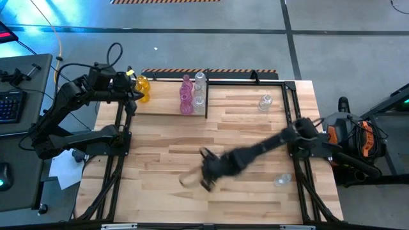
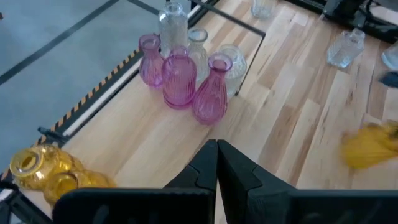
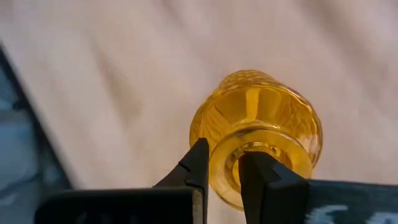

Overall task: Sort vases onto shelf
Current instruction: Put the yellow vase on the shelf aligned with the other yellow vases

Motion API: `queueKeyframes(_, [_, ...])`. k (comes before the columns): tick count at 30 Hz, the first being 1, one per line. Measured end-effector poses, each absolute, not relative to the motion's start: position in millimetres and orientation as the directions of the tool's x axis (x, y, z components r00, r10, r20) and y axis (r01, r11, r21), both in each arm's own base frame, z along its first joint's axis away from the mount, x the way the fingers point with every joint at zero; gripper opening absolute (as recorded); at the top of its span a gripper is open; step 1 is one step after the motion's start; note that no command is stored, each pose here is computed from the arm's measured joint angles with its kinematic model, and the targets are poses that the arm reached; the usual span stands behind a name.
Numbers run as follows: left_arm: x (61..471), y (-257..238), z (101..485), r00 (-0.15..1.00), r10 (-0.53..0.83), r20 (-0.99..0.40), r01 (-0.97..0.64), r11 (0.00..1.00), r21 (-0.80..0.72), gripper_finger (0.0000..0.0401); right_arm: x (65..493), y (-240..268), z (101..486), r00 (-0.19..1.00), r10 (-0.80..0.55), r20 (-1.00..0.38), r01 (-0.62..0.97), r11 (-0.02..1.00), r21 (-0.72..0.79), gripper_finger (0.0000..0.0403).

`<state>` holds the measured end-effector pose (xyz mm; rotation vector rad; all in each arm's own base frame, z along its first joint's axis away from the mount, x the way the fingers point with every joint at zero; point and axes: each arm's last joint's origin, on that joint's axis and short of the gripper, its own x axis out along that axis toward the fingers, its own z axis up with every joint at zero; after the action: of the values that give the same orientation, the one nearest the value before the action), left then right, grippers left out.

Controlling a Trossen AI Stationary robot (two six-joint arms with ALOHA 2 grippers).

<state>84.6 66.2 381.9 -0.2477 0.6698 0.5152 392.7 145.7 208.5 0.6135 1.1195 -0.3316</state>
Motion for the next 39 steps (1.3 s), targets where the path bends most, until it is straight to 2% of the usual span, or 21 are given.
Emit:
queueKeyframes(6, [80.9,63.1,376.8,0.628,0.34,-0.699,-0.549,0.831,-0.089,0.0,427.2,76.3,214.8,0.533,0.019,-0.846,0.419,0.862,0.284,0.0027])
queueKeyframes(9, [77.6,59.0,372.7,0.611,0.285,-0.738,-0.551,0.823,-0.139,0.0,432.3,48.2,216.6,0.544,0.006,-0.839,0.394,0.881,0.262,0.0027])
queueKeyframes(13, [72.2,49.5,364.4,0.647,0.175,-0.743,-0.495,0.837,-0.234,0.0,434.7,24.5,215.9,0.541,0.033,-0.841,0.366,0.89,0.27,0.0027])
queueKeyframes(19, [71.7,40.8,310.0,0.664,0.094,-0.742,-0.512,0.78,-0.359,0.0,437.5,21.4,218.0,0.565,0.074,-0.822,0.324,0.896,0.304,0.0027])
queueKeyframes(24, [86.7,36.3,267.1,0.777,-0.014,-0.629,-0.413,0.744,-0.526,0.0,443.2,23.1,220.4,0.608,0.126,-0.784,0.296,0.88,0.371,0.0027])
queueKeyframes(27, [99.1,33.8,252.4,0.83,-0.042,-0.556,-0.349,0.74,-0.576,0.0,444.6,23.9,217.3,0.604,0.152,-0.782,0.29,0.872,0.394,0.0027])
queueKeyframes(32, [123.9,26.7,235.9,0.883,-0.054,-0.467,-0.266,0.761,-0.591,0.0,448.4,21.6,211.9,0.61,0.159,-0.776,0.298,0.861,0.411,0.0027])
queueKeyframes(39, [159.6,4.7,202.7,0.842,-0.111,-0.529,-0.251,0.786,-0.565,0.0,449.6,8.7,209.4,0.608,0.174,-0.775,0.309,0.847,0.432,0.0026])
